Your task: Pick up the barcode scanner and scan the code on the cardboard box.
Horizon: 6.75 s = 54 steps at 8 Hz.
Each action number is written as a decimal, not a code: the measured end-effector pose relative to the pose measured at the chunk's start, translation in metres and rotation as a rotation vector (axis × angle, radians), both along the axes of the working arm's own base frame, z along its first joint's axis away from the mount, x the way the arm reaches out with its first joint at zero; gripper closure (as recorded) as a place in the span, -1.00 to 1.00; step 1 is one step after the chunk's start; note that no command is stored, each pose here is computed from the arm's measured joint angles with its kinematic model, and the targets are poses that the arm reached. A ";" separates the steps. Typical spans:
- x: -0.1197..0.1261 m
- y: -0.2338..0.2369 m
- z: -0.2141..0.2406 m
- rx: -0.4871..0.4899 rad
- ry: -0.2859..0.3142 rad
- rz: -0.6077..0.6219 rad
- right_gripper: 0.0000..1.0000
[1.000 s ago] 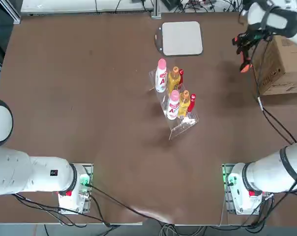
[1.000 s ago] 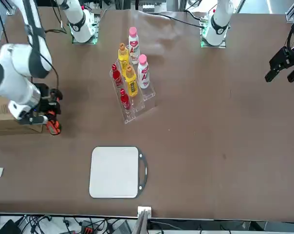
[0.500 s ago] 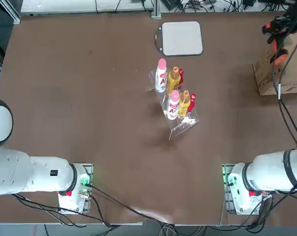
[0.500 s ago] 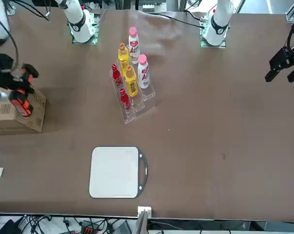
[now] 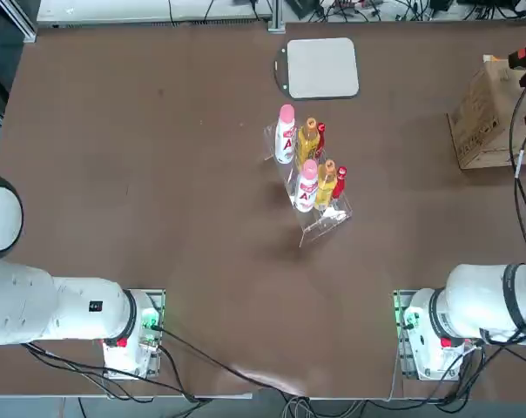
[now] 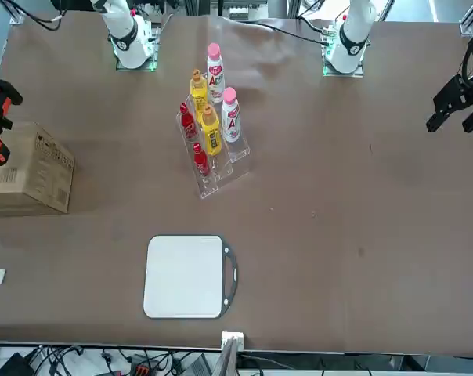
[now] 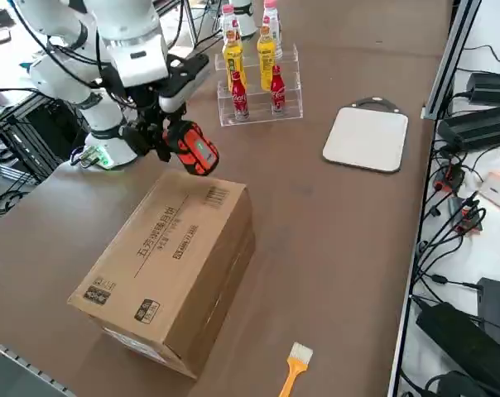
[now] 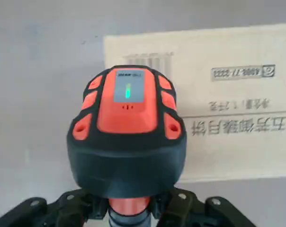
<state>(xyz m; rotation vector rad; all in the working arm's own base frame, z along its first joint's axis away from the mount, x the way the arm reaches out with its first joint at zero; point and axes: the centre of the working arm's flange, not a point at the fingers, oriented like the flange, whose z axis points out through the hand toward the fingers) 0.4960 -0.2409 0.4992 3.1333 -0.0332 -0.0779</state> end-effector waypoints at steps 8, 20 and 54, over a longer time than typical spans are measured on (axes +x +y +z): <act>0.041 -0.017 -0.035 -0.021 0.003 0.066 0.15; 0.055 0.045 -0.014 0.011 0.036 0.052 0.15; 0.081 0.240 0.100 0.031 -0.022 -0.138 -1.00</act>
